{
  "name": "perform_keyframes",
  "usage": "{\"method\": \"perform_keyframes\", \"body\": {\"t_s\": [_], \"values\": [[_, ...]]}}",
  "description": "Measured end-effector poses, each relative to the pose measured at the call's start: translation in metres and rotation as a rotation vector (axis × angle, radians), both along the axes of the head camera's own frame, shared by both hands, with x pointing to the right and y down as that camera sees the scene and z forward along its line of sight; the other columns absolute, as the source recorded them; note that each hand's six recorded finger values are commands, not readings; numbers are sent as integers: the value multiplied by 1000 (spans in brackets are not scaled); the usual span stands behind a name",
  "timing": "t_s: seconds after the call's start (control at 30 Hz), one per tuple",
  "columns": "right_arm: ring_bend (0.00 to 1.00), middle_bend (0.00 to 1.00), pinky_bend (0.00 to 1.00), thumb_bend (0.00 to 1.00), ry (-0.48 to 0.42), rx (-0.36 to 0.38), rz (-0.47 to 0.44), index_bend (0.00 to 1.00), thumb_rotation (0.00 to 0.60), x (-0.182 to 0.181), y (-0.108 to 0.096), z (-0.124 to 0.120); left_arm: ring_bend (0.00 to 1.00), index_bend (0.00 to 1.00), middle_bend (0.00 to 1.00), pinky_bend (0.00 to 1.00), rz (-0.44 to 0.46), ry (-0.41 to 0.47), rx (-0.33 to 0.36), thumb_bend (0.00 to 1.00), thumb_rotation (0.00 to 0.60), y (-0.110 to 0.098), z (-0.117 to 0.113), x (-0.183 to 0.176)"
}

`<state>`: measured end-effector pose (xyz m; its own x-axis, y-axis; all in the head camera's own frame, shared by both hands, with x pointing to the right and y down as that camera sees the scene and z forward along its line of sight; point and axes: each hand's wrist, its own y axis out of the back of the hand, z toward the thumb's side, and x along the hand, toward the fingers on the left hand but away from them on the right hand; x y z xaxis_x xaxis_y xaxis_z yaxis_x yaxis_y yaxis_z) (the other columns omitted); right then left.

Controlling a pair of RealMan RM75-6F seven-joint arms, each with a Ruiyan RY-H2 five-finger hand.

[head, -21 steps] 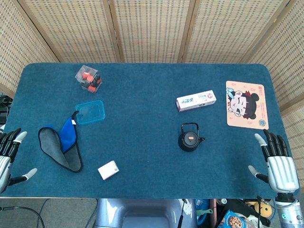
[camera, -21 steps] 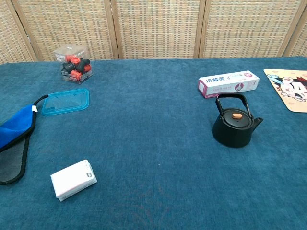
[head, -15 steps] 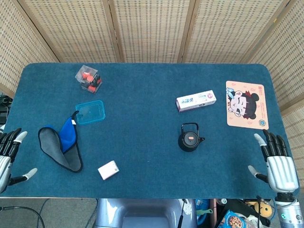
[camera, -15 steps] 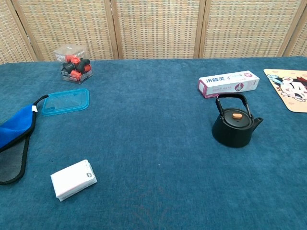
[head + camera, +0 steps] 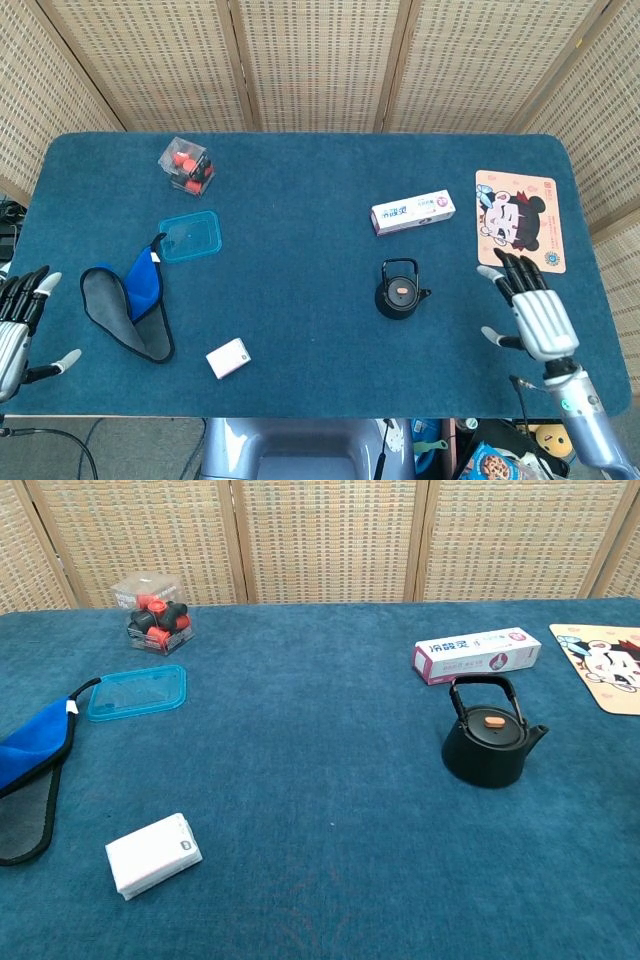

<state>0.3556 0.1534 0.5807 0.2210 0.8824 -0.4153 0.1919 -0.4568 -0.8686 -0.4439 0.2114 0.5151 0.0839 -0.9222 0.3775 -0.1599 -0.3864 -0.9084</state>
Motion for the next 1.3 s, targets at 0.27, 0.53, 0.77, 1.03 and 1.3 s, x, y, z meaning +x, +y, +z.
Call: {"method": "perform_keyframes", "body": {"t_s": [0.27, 0.53, 0.77, 1.03, 1.3], "values": [[0, 0, 0, 420, 6, -85, 28, 481, 600, -34, -49, 28, 0, 0, 0, 0, -26, -12, -9, 143, 600, -5, 5, -5], [0, 0, 0, 441, 44, -159, 43, 483, 600, -71, -55, 58, 0, 0, 0, 0, -30, -15, -23, 144, 600, -8, 9, -6], [0, 0, 0, 475, 54, -210, 47, 508, 600, -84, -45, 79, 0, 0, 0, 0, -25, -15, -22, 143, 600, -7, 8, -5], [0, 0, 0, 474, 64, -229, 44, 508, 600, -94, -40, 88, 0, 0, 0, 0, -22, -16, -22, 144, 600, -6, 8, -3], [0, 0, 0, 488, 65, -276, 81, 508, 600, -105, -37, 103, 0, 0, 0, 0, -24, -20, -26, 144, 600, -6, 9, -4]]}}
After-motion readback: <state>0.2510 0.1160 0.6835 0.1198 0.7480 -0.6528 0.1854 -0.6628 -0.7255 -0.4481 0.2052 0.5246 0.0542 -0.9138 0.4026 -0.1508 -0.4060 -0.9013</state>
